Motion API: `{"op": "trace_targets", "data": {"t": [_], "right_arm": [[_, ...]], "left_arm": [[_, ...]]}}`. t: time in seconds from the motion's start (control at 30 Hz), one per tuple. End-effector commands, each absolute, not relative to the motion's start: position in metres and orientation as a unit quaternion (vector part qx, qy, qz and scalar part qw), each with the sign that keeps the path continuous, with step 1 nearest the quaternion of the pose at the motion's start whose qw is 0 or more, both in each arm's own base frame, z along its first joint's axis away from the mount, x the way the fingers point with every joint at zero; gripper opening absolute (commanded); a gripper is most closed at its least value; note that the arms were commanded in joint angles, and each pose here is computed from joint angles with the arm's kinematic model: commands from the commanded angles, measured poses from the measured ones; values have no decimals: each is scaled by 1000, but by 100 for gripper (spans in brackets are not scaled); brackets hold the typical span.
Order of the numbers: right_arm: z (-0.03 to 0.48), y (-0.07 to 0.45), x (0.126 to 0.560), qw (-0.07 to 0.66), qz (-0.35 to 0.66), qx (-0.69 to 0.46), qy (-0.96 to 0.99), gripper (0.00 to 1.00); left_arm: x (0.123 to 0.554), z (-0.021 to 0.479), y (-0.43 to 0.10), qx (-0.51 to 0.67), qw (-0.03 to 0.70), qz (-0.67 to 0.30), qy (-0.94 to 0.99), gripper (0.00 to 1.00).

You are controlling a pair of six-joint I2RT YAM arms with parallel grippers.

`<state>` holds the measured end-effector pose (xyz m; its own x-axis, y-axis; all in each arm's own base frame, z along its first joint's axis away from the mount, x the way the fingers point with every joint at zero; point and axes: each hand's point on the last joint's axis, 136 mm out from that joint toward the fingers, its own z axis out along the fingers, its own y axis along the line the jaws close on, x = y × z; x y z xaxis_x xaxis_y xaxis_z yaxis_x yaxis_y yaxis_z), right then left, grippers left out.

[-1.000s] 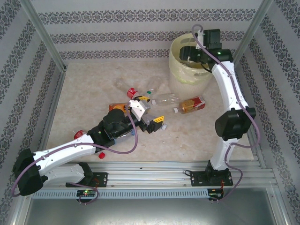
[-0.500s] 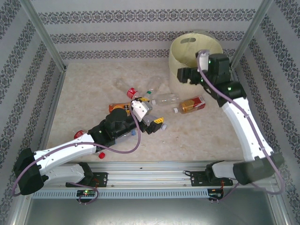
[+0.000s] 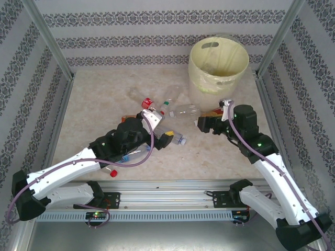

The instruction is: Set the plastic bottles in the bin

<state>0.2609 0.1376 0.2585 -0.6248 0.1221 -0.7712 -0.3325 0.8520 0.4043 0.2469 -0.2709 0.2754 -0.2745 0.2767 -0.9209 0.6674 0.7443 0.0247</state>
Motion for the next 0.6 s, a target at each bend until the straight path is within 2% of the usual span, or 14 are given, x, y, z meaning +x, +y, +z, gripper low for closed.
{"op": "trace_targets", "data": {"t": [0.0, 0.13, 0.37, 0.57], "right_arm": [[243, 157, 252, 403, 311, -74, 857, 92], [219, 177, 242, 368, 317, -117, 866, 89], [185, 216, 232, 310, 298, -187, 883, 84], [161, 249, 237, 284, 283, -227, 887, 72]], "left_arm": [[235, 261, -259, 317, 479, -168, 801, 100], [215, 251, -265, 377, 442, -188, 792, 100], [203, 244, -254, 410, 430, -172, 786, 100], [195, 235, -239, 421, 426, -155, 786, 100]]}}
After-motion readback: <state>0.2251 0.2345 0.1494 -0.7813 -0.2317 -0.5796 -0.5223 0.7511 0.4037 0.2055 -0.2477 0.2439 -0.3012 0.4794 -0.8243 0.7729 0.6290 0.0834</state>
